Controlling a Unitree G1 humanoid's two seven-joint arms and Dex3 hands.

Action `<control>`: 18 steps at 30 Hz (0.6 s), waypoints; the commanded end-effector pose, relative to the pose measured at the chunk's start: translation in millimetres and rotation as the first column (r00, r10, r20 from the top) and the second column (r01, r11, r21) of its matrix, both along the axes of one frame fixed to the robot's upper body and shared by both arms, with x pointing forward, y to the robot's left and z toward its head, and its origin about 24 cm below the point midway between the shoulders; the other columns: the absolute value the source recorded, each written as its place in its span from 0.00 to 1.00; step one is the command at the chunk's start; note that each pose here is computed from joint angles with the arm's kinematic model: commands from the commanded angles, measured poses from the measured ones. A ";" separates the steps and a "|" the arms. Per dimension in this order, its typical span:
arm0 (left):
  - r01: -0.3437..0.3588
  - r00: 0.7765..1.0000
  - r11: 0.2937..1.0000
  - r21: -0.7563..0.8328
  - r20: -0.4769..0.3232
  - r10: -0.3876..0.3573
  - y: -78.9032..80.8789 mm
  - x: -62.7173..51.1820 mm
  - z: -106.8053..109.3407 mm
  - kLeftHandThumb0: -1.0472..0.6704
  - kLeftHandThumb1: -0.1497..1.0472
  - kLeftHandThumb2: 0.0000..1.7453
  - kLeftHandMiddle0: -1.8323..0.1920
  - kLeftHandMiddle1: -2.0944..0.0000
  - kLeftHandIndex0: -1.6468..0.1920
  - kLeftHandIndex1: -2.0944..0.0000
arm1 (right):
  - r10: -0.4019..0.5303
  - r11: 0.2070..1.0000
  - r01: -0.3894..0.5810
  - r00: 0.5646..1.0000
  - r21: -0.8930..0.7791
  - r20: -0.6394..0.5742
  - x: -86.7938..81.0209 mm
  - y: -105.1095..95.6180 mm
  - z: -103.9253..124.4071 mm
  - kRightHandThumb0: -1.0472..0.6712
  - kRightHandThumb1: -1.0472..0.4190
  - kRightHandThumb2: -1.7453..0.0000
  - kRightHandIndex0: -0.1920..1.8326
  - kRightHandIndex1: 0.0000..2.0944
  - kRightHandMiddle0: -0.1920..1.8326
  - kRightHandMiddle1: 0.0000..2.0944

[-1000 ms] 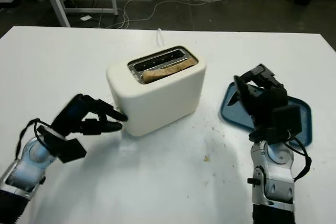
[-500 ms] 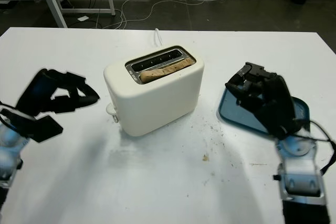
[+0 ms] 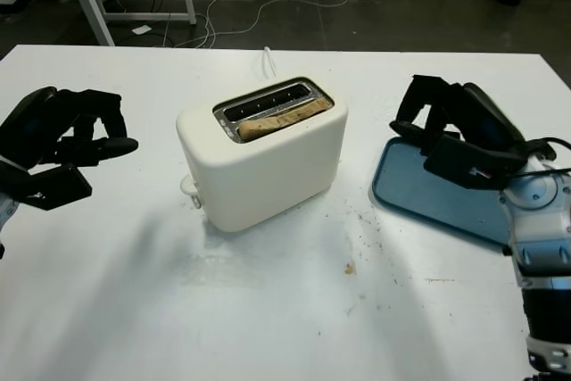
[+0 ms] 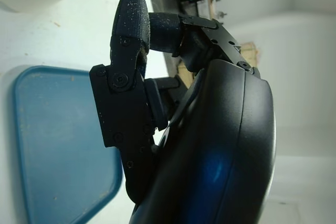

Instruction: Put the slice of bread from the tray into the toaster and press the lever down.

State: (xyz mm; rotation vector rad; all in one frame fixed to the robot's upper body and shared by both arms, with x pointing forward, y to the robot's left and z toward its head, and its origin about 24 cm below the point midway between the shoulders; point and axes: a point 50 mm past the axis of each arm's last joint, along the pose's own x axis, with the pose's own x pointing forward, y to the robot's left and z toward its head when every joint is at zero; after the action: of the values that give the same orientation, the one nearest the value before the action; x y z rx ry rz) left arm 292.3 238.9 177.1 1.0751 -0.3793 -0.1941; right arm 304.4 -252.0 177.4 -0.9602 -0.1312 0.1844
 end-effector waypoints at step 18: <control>0.067 0.998 0.997 0.027 0.019 -0.067 -8.6 5.5 7.0 0.10 0.89 0.14 0.31 0.17 0.34 0.18 | 0.000 0.998 0.000 1.000 -0.061 0.002 6.6 1.9 10.9 0.22 0.09 0.72 0.54 0.83 0.42 0.83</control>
State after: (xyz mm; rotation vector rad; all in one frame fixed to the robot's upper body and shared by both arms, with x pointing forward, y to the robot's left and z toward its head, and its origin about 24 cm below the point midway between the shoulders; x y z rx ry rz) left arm 295.6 232.4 181.8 1.0885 -0.4185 -0.2416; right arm 311.3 -247.7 183.5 -1.0089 -0.1275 0.1927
